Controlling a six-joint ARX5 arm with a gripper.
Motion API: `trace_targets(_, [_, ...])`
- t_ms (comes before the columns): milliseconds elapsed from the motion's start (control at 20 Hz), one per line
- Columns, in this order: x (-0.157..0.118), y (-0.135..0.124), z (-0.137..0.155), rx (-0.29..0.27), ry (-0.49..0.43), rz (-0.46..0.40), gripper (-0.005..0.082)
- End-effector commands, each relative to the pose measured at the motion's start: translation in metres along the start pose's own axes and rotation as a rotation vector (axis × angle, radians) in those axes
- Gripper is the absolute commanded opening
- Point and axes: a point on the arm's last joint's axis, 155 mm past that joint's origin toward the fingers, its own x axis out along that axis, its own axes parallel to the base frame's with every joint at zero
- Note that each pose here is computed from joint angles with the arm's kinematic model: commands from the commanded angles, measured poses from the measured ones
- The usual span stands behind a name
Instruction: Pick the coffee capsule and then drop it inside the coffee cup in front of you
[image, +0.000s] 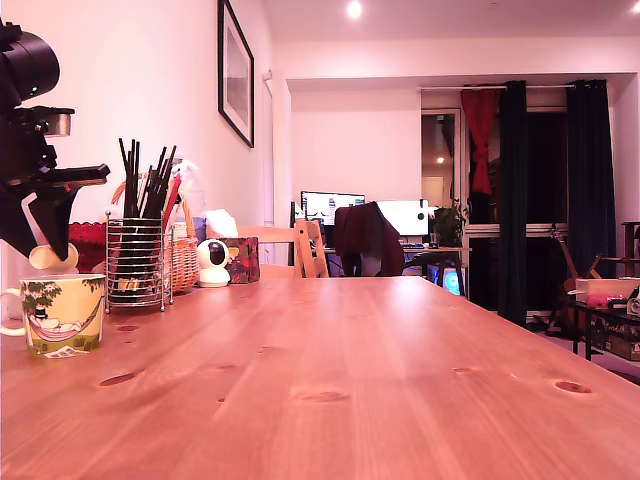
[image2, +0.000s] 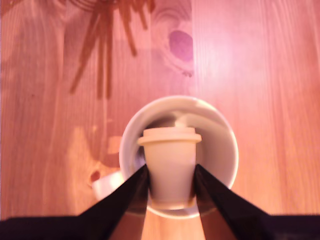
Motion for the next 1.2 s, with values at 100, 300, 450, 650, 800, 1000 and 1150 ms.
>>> trace_targets(100, [0.006,0.002,0.004,-0.001,-0.006,-0.001,0.0476])
trace_targets(300, [-0.001,-0.003,0.008,0.012,0.001,-0.016,0.0715])
trace_targets(450, [-0.010,-0.004,0.015,0.027,-0.002,-0.016,0.0612])
trace_targets(650, [-0.024,-0.014,0.016,0.064,-0.010,-0.050,0.0004])
trace_targets(800, [-0.043,-0.025,0.022,0.091,-0.052,-0.071,-0.0014])
trace_targets(1000, [-0.085,-0.041,0.035,0.115,-0.153,-0.115,-0.0014])
trace_targets(1150, [-0.112,-0.042,0.030,0.119,-0.211,-0.127,-0.0014])
